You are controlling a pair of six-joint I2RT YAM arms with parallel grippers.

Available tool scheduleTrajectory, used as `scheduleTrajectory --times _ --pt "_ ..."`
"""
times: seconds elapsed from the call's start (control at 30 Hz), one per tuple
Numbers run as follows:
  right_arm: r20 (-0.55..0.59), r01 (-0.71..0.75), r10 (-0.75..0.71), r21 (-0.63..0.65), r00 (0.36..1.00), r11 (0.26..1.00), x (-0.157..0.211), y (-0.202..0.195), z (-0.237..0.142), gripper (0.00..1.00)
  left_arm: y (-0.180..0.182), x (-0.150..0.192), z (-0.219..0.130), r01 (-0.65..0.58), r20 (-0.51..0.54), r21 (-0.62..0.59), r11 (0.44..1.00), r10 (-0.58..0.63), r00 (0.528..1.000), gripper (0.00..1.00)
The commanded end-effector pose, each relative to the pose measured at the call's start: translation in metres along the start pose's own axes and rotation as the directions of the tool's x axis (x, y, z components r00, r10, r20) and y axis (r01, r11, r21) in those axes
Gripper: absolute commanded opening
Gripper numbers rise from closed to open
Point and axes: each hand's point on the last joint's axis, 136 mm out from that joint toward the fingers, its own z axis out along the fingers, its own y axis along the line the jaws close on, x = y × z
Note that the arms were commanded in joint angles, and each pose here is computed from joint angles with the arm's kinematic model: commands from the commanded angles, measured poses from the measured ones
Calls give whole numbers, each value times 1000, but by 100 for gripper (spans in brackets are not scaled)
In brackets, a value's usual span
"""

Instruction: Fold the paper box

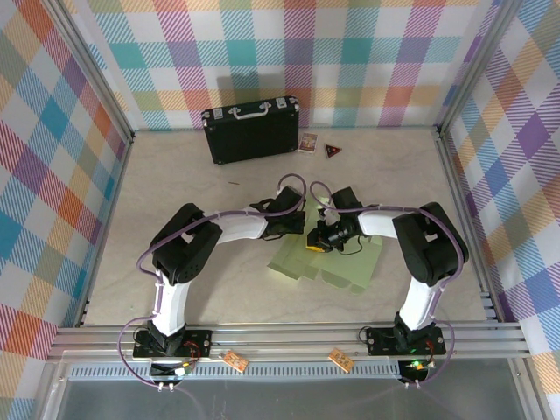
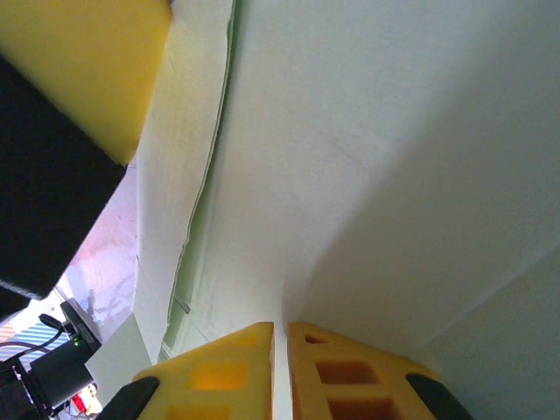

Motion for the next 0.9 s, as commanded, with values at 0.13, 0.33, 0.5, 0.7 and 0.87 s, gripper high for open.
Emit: scheduleTrajectory --times 0.13,0.33,0.5,0.7,0.87 --pt "137 71 -68 -16 988 997 -2 12 -23 14 24 110 9 -70 -322 -64 996 46 946 0" --pt "217 5 0 -25 976 1000 -32 27 -51 13 20 105 4 -57 -305 -51 997 39 952 0" --pt "231 -82 80 -1 970 997 -56 16 -58 12 22 106 2 -57 -301 -54 997 38 953 0" --pt "180 -124 121 3 976 992 -76 9 -38 10 21 104 1 -57 -295 -44 997 41 955 0" --pt "108 -155 154 0 982 988 -78 -6 -10 9 20 104 2 -56 -295 -41 998 41 955 0"
